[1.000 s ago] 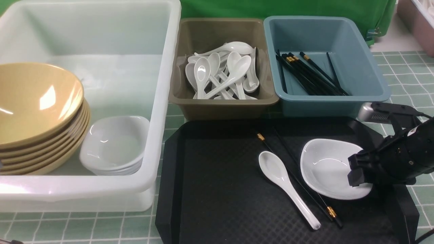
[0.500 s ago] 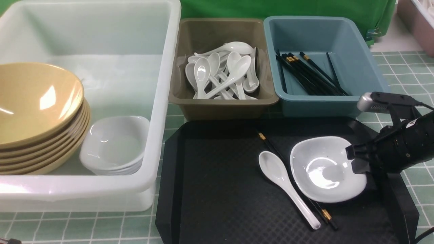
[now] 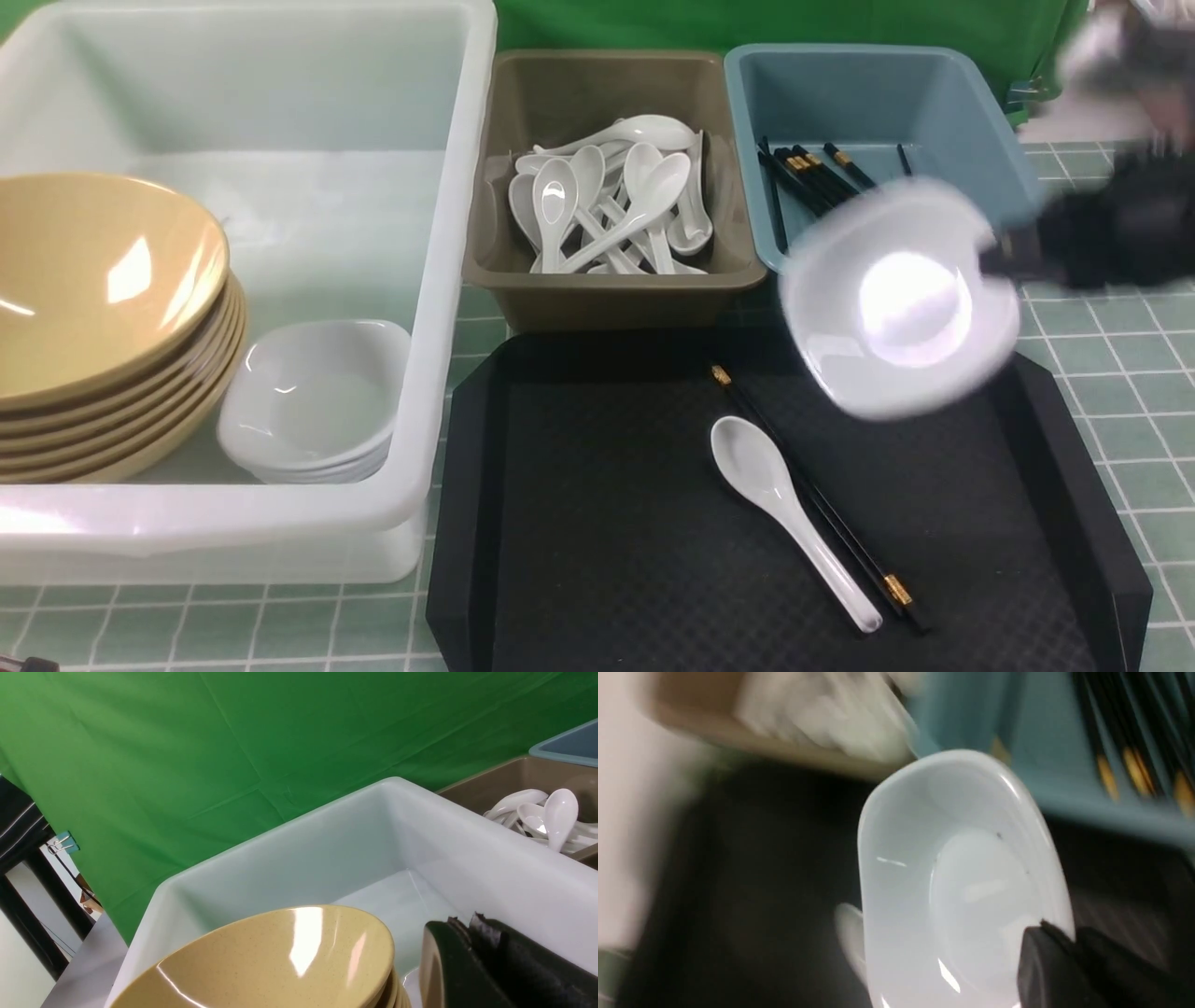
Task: On blue table put chopsticks spoon bowls plates into blue grey white boxes.
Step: 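Place the white bowl into the white bin on top of the stacked bowls with the right gripper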
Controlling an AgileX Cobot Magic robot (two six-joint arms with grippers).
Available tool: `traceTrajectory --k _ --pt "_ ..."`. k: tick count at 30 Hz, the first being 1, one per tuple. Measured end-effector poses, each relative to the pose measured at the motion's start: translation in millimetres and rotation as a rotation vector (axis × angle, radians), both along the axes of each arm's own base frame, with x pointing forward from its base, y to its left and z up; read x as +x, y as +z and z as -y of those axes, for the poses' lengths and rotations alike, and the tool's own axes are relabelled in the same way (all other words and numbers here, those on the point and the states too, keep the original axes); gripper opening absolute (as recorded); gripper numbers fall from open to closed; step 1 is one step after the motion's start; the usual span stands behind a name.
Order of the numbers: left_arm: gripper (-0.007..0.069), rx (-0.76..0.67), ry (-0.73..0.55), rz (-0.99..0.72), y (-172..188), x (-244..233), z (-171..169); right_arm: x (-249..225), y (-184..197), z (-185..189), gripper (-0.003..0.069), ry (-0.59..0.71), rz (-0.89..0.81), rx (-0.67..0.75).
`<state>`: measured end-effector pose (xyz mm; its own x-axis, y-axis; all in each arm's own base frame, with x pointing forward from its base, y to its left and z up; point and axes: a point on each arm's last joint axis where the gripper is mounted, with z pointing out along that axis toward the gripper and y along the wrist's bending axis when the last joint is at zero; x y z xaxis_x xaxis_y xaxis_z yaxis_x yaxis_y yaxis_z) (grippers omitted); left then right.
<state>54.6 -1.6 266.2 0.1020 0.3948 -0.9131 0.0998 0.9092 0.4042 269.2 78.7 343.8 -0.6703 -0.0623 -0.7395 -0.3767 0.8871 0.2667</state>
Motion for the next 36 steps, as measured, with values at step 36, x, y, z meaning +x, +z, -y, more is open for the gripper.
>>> traceTrajectory --k 36 --pt "0.0005 0.003 0.001 0.001 0.1 0.0 -0.1 56.1 -82.2 -265.6 0.0295 0.2 -0.013 0.319"
